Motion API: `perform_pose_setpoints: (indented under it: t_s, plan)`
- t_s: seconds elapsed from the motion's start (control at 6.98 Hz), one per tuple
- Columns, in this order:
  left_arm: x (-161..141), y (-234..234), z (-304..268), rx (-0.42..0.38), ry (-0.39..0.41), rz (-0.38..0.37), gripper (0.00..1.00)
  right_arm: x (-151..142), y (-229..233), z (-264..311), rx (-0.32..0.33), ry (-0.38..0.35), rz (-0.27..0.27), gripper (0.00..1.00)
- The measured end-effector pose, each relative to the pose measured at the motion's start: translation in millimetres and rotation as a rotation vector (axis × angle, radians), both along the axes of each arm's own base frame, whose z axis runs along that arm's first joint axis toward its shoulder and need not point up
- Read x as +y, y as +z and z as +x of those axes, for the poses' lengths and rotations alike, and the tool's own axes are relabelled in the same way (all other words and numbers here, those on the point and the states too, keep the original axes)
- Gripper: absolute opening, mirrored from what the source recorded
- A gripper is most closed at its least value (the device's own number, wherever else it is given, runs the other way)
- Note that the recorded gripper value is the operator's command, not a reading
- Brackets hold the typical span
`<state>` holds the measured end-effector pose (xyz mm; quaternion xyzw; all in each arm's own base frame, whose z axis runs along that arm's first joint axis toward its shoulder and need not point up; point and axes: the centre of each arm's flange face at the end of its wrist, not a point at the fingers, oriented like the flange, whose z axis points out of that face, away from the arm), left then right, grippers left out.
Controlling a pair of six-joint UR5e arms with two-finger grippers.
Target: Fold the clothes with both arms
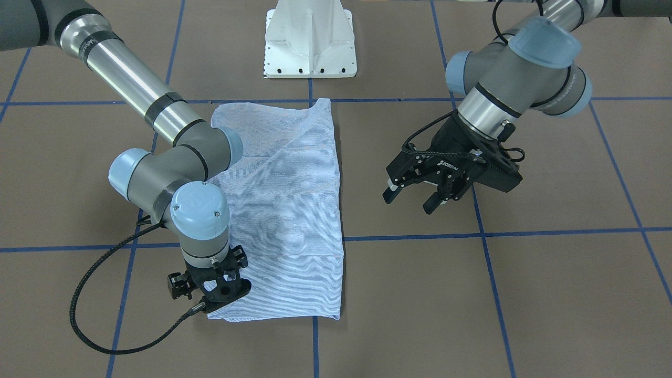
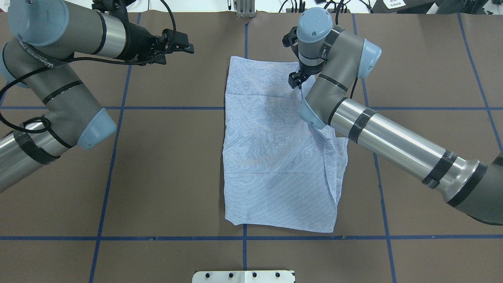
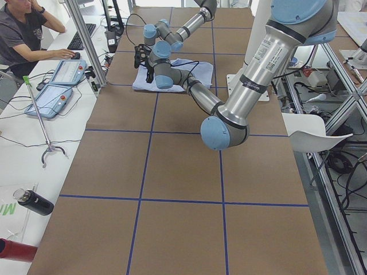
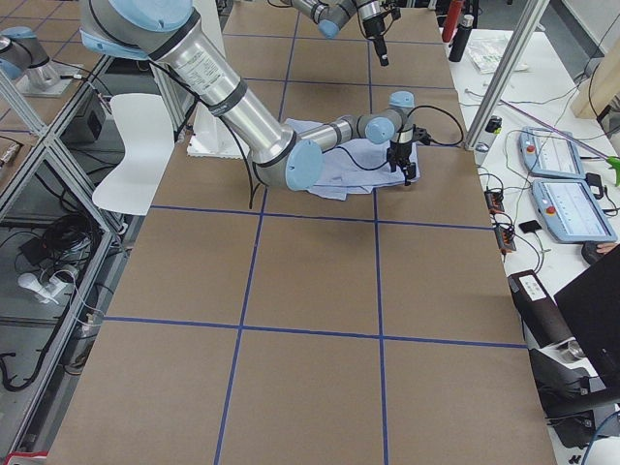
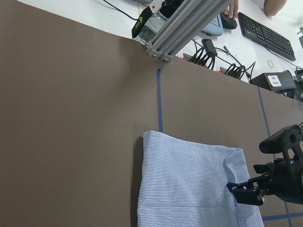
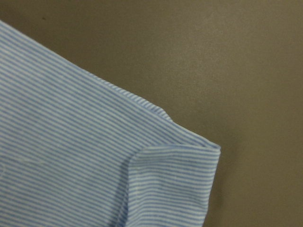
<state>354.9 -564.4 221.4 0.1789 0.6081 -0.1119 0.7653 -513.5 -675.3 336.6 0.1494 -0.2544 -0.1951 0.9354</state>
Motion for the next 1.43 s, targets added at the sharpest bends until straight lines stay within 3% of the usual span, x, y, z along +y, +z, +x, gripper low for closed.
perform_pose_setpoints:
  t_s: [1.0, 1.43]
  plan:
    - [0, -1, 1, 0.001, 0.002, 0.001, 1.00, -12, 42, 51, 0.021, -0.014, -0.006, 1.00]
    - [2, -2, 2, 0.004, 0.003, -0.003, 1.00, -18, 68, 80, 0.045, -0.053, 0.010, 1.00]
